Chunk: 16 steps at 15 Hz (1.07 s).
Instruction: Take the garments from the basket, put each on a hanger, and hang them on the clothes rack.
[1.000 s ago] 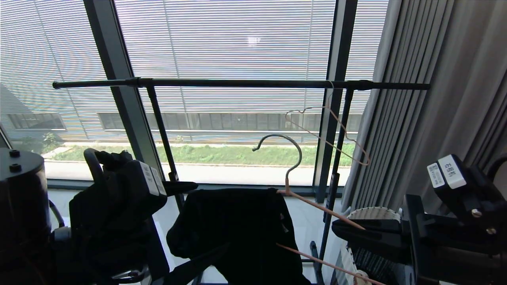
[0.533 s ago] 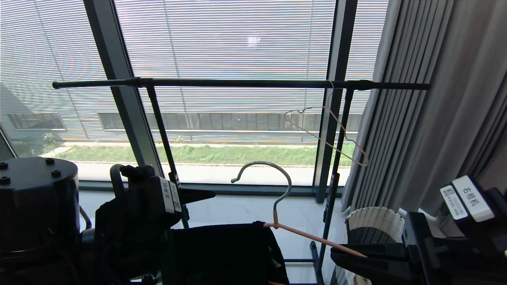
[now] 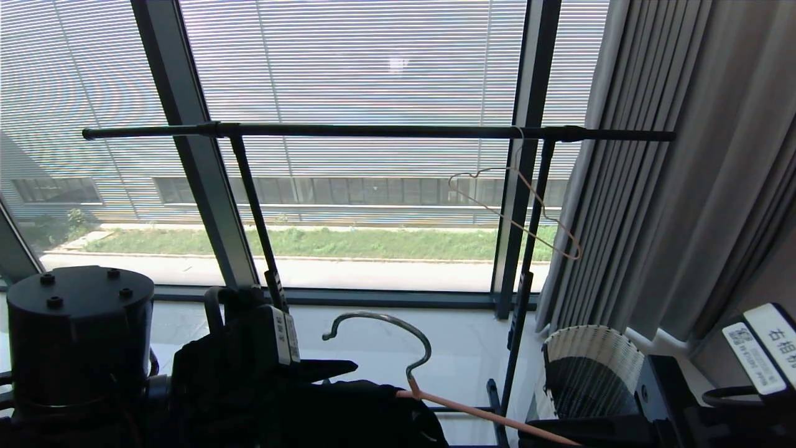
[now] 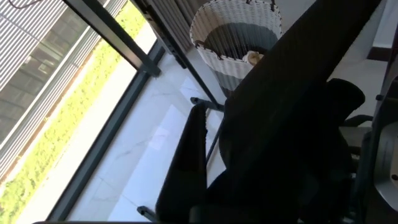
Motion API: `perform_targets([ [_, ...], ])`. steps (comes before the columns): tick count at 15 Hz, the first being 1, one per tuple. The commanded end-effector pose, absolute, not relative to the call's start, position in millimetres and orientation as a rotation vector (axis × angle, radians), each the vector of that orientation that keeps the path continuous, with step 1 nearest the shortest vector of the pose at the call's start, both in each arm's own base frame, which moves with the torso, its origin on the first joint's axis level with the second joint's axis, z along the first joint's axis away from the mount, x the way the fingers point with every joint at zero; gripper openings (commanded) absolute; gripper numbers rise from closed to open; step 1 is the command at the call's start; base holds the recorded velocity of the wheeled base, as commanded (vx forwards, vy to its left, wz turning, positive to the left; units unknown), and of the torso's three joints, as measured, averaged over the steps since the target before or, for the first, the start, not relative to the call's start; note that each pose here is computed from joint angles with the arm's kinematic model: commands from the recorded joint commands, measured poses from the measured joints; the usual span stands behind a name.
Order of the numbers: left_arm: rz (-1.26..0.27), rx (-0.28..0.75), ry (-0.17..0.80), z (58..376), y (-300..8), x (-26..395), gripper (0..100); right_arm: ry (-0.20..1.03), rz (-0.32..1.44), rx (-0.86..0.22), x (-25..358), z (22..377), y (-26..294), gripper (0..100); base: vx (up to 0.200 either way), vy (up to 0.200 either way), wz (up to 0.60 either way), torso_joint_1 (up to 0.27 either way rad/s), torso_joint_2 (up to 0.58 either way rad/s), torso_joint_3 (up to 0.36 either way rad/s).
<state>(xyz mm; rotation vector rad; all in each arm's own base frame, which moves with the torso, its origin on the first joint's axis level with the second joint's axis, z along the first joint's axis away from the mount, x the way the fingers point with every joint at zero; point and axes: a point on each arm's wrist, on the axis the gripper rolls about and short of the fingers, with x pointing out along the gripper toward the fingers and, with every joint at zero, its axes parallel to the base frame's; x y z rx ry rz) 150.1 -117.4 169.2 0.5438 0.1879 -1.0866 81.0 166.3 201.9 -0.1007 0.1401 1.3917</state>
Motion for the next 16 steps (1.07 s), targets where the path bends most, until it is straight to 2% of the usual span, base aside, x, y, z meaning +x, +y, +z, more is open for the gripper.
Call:
perform_targets([
  [1,-1.092,0.543,0.203,166.3,-118.5,151.5,0,0.139,1.393,-0.101,80.7,201.9,166.3,0,0.000,0.000,0.00,0.000,0.00,0.000],
  [4,-1.111,0.536,0.208,165.0,-119.7,152.6,0,0.118,1.392,-0.151,80.5,198.1,165.6,0,0.000,0.000,0.00,0.000,0.00,0.000],
  [5,-1.112,0.537,0.207,165.0,-119.7,152.6,0,0.116,1.392,-0.166,79.8,195.7,164.2,100,0.000,0.000,0.00,0.000,0.00,0.000],
  [7,-1.087,0.544,0.222,162.8,-118.8,155.1,0,0.116,1.369,-0.184,80.4,192.1,160.1,100,0.000,0.000,0.00,0.000,0.00,0.000],
  [10,-0.938,0.568,0.300,152.0,-104.1,158.6,0,0.100,1.256,-0.269,100.2,184.6,151.0,100,0.000,0.000,0.00,0.000,0.00,0.000],
  [13,-0.831,0.533,0.327,155.3,-91.4,174.7,0,0.136,1.222,-0.278,103.6,175.8,144.5,100,0.000,0.000,0.00,0.000,0.00,0.000],
  [15,-0.732,0.415,0.335,169.4,-89.2,187.1,0,0.181,1.225,-0.286,102.0,165.5,142.5,100,0.000,0.000,0.00,0.000,0.00,0.000],
  [16,-0.656,0.313,0.326,183.6,-90.9,193.0,0,0.216,1.227,-0.290,102.3,158.8,142.9,100,0.000,0.000,0.00,0.000,0.00,0.000],
])
